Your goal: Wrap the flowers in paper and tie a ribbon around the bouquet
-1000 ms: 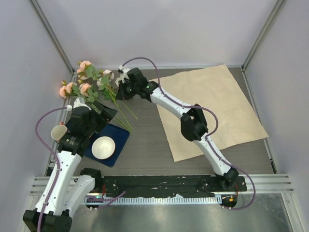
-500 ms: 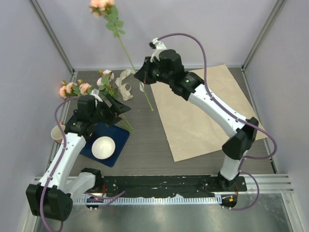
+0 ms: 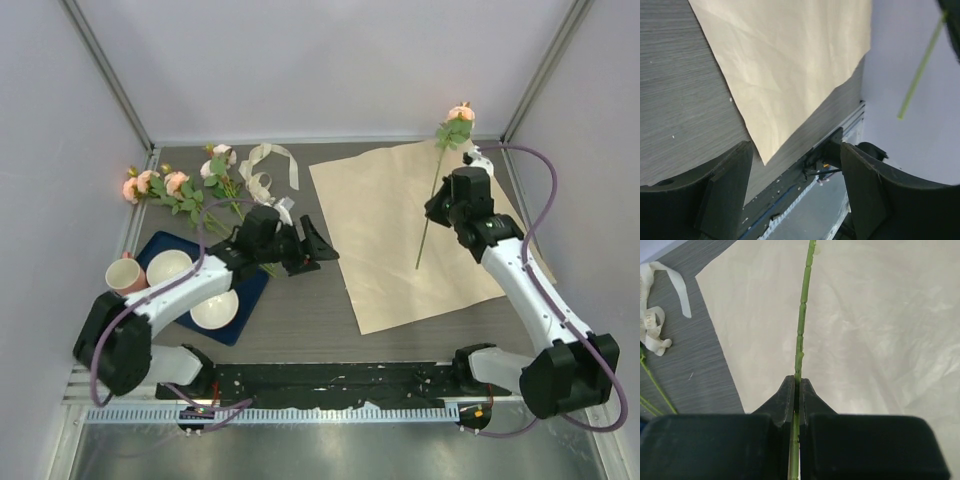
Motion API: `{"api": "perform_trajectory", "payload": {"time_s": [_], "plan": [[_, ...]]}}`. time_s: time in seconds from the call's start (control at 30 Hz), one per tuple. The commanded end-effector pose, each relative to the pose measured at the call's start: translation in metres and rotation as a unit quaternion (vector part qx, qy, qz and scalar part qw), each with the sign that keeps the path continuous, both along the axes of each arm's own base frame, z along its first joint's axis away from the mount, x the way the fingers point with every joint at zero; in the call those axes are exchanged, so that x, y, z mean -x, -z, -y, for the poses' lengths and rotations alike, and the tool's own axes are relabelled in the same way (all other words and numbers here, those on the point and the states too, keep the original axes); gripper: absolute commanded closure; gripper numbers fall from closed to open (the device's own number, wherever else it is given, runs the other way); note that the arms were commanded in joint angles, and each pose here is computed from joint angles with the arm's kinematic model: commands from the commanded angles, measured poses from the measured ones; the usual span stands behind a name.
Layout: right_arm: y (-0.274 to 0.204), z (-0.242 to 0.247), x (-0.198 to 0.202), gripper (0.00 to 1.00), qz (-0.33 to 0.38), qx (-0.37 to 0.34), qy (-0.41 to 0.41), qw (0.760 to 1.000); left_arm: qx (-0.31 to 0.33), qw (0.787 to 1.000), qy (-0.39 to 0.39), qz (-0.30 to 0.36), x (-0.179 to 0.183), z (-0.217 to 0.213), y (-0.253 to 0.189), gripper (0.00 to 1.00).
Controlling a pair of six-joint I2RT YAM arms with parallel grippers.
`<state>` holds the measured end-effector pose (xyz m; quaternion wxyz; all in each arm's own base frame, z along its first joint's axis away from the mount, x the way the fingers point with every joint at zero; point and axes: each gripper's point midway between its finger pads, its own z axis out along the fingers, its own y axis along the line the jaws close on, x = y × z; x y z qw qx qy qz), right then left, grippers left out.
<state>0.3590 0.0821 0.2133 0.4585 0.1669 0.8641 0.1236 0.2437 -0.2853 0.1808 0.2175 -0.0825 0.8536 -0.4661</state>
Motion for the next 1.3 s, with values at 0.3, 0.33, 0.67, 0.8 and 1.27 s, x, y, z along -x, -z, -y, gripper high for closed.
{"api": "perform_trajectory", "payload": {"time_s": [0.3, 0.33, 0.67, 0.8, 1.27], "plan": [[0.028, 0.043, -0.022, 1.00, 0.040, -0.007, 0.077, 0.996, 0.017, 0.997, 0.076, -0.014, -0.041, 0.099, 0.058, 0.37], [0.031, 0.040, -0.024, 0.99, 0.043, -0.011, 0.071, 0.996, 0.016, 0.996, 0.082, -0.014, -0.042, 0.105, 0.061, 0.39], [0.109, 0.045, -0.055, 1.00, -0.020, 0.053, 0.102, 0.993, -0.063, 0.994, 0.058, -0.068, -0.039, 0.101, 0.127, 0.47], [0.137, 0.051, -0.056, 0.99, -0.061, 0.060, 0.130, 0.988, -0.089, 0.990, 0.066, -0.086, -0.030, 0.102, 0.146, 0.45], [0.173, 0.052, -0.069, 1.00, -0.102, 0.095, 0.117, 0.983, -0.209, 0.970, 0.042, -0.120, -0.017, 0.066, 0.194, 0.46]]}}
